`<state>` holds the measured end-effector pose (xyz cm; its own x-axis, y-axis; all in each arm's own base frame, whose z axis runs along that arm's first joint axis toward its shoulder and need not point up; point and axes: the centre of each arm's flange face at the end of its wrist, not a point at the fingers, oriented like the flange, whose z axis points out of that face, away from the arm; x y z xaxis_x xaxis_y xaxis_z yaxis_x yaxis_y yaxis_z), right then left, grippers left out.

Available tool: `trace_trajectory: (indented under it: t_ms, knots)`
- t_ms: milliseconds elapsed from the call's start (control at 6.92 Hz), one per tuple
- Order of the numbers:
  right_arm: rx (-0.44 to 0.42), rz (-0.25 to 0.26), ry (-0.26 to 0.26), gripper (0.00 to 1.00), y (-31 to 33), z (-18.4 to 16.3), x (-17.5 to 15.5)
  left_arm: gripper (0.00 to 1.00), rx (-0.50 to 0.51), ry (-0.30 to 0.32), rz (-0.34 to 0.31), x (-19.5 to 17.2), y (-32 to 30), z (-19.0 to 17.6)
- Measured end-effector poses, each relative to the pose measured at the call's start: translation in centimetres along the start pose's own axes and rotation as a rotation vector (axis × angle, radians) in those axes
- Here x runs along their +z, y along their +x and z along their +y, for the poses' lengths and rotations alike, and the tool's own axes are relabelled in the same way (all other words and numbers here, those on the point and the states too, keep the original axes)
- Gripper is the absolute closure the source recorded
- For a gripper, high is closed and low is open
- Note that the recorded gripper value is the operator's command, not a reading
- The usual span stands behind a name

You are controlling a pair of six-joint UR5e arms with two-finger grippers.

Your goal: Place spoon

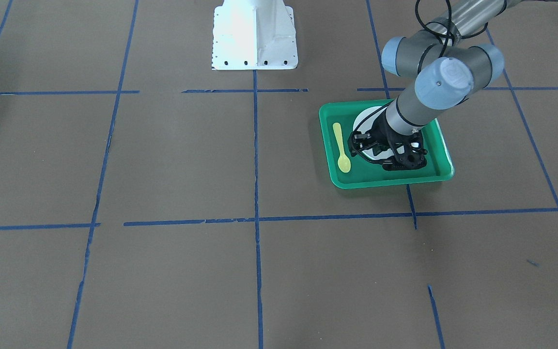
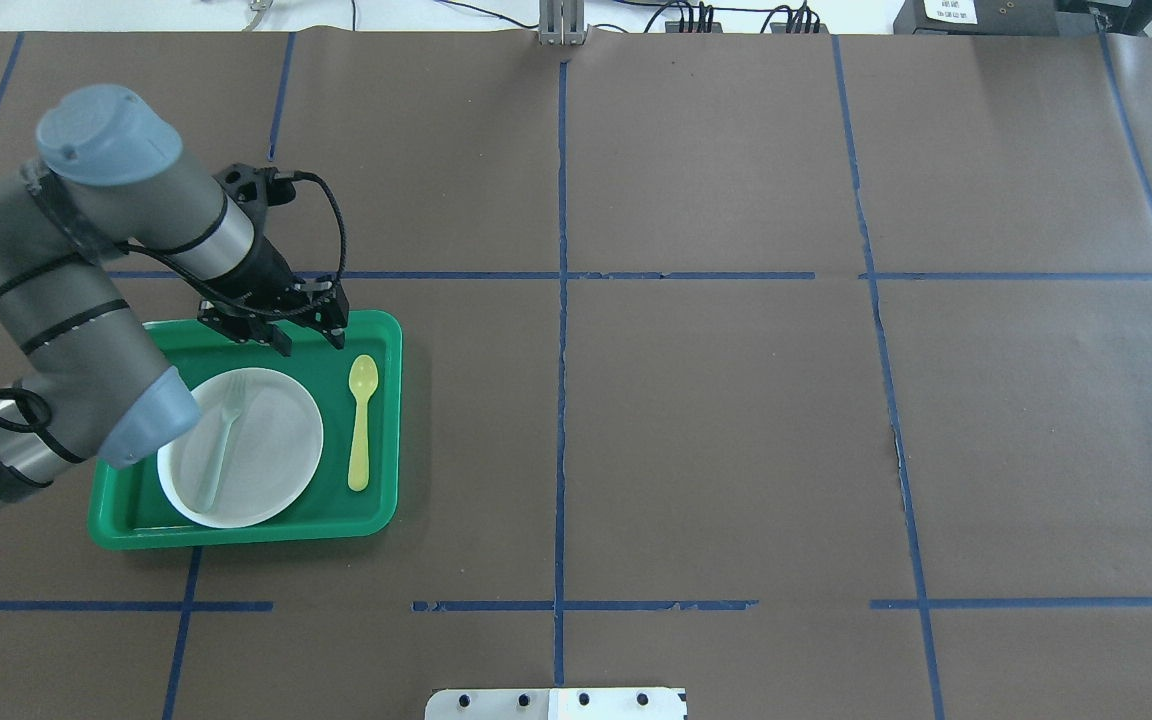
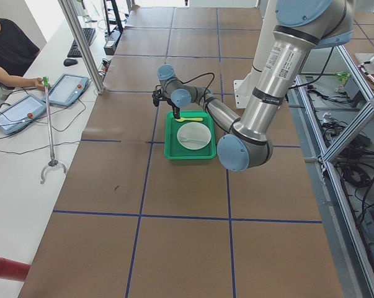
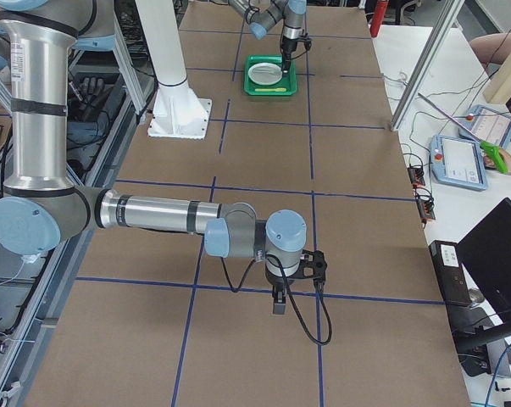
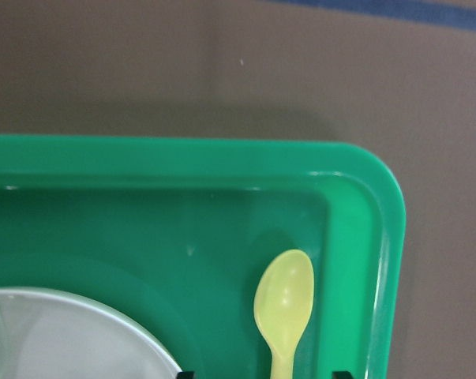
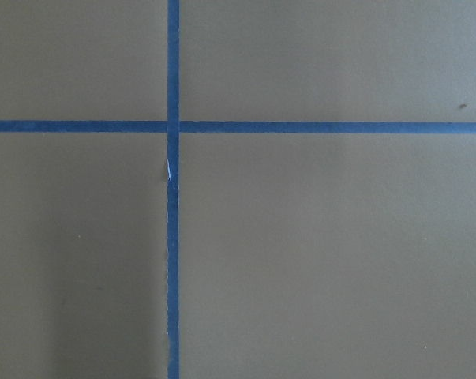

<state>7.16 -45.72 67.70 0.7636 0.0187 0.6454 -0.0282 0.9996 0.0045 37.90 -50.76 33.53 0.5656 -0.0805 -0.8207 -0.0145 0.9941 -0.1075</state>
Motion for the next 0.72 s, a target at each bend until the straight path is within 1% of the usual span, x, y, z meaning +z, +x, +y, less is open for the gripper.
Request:
trace_trajectory:
  t_ms: [289,434,723]
  knots:
    - [0.0,0.0,0.0,0.0,0.0,0.0,0.0,0.34,0.041,0.07,0.006,-5.9,-6.4,-2.8]
    - [0.0,0.0,0.0,0.0,0.0,0.0,0.0,0.34,0.079,0.101,-0.003,-8.6,-10.9,-4.0]
    - [0.0,0.0,0.0,0.0,0.0,0.0,0.0,0.35,0.19,0.132,-0.058,-12.2,-21.3,-4.9]
